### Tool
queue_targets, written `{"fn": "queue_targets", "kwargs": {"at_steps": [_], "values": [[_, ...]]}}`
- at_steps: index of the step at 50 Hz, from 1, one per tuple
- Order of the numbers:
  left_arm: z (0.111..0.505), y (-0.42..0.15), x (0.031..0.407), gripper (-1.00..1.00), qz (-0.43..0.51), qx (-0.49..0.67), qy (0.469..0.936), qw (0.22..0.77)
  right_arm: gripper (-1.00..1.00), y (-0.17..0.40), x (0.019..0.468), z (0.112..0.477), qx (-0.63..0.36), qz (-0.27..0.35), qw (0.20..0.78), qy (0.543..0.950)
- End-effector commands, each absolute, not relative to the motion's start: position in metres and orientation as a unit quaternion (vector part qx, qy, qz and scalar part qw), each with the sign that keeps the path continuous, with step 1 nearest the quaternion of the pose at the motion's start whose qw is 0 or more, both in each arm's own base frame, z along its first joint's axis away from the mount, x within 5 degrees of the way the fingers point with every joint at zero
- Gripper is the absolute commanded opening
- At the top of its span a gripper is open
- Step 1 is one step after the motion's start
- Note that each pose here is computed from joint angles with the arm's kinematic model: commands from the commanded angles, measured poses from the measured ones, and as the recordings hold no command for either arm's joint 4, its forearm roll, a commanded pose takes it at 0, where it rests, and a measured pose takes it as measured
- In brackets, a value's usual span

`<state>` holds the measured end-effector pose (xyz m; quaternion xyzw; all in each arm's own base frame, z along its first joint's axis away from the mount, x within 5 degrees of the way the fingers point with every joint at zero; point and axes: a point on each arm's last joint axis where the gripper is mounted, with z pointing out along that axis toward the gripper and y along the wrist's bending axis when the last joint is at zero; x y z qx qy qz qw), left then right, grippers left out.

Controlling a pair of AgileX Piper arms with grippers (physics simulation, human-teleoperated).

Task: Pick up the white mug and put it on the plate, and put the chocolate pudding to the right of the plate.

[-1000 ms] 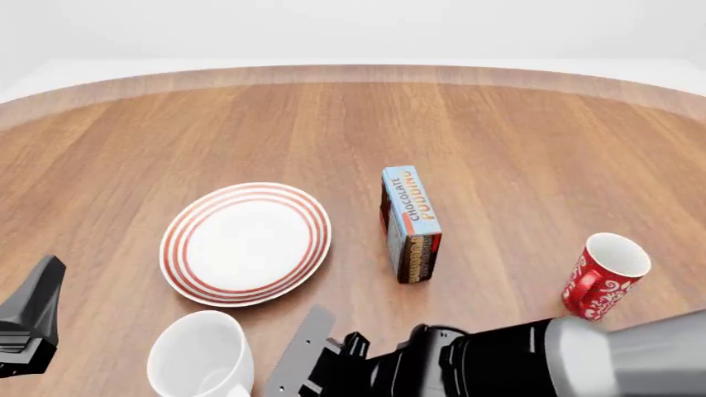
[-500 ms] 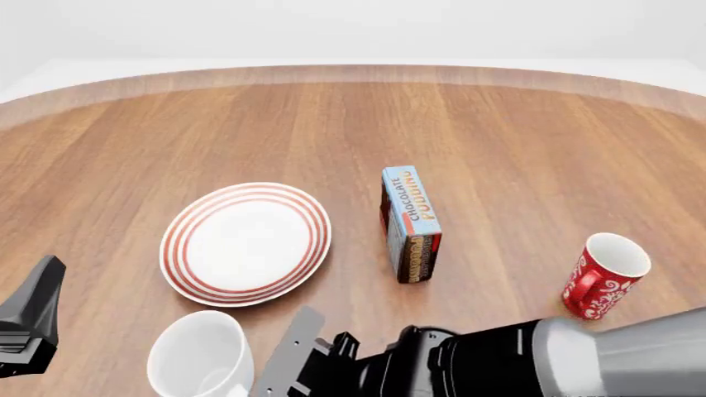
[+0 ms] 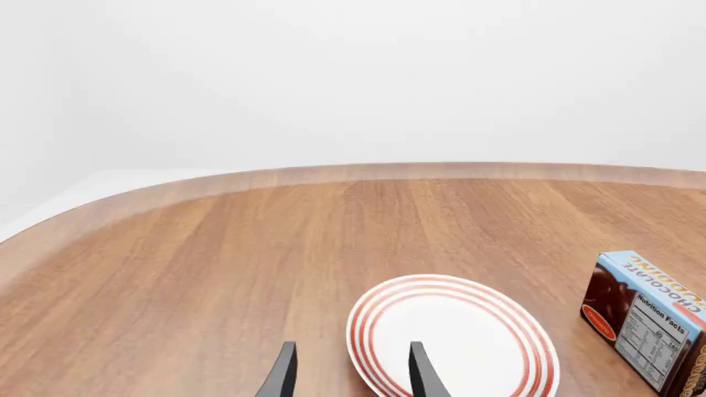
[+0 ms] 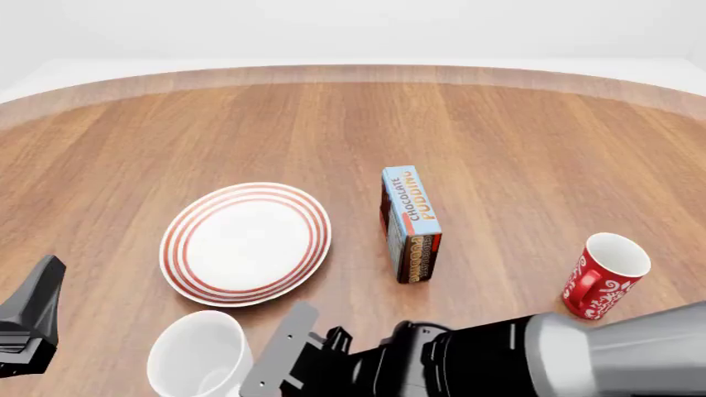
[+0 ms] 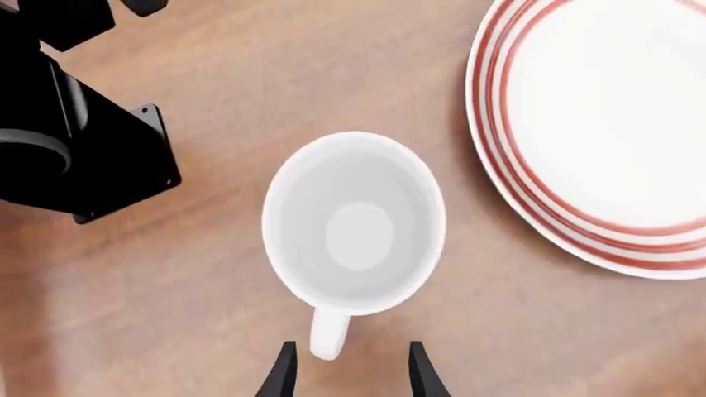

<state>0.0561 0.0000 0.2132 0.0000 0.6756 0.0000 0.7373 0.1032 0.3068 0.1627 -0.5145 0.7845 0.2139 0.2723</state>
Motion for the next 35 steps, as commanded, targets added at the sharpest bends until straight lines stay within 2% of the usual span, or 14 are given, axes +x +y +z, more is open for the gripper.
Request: {"fn": "queue_targets", "kwargs": {"at_steps": [1, 27, 28, 35], "values": [[0.213, 0.0, 0.056, 1.0, 0.0, 0.0, 0.676, 0.737, 1.0, 0.311, 0.103, 0.162, -0.514, 0.217, 0.274, 0.783], [0.213, 0.0, 0.056, 1.0, 0.0, 0.0, 0.676, 0.737, 1.0, 0.321, 0.096, 0.158, -0.517, 0.225, 0.27, 0.78], [0.213, 0.0, 0.056, 1.0, 0.0, 0.0, 0.676, 0.737, -1.0, 0.321, 0.096, 0.159, -0.517, 0.225, 0.27, 0.78], [0.213, 0.0, 0.056, 1.0, 0.0, 0.0, 0.676, 0.737, -1.0, 0.32, 0.097, 0.161, -0.516, 0.227, 0.273, 0.779]]}}
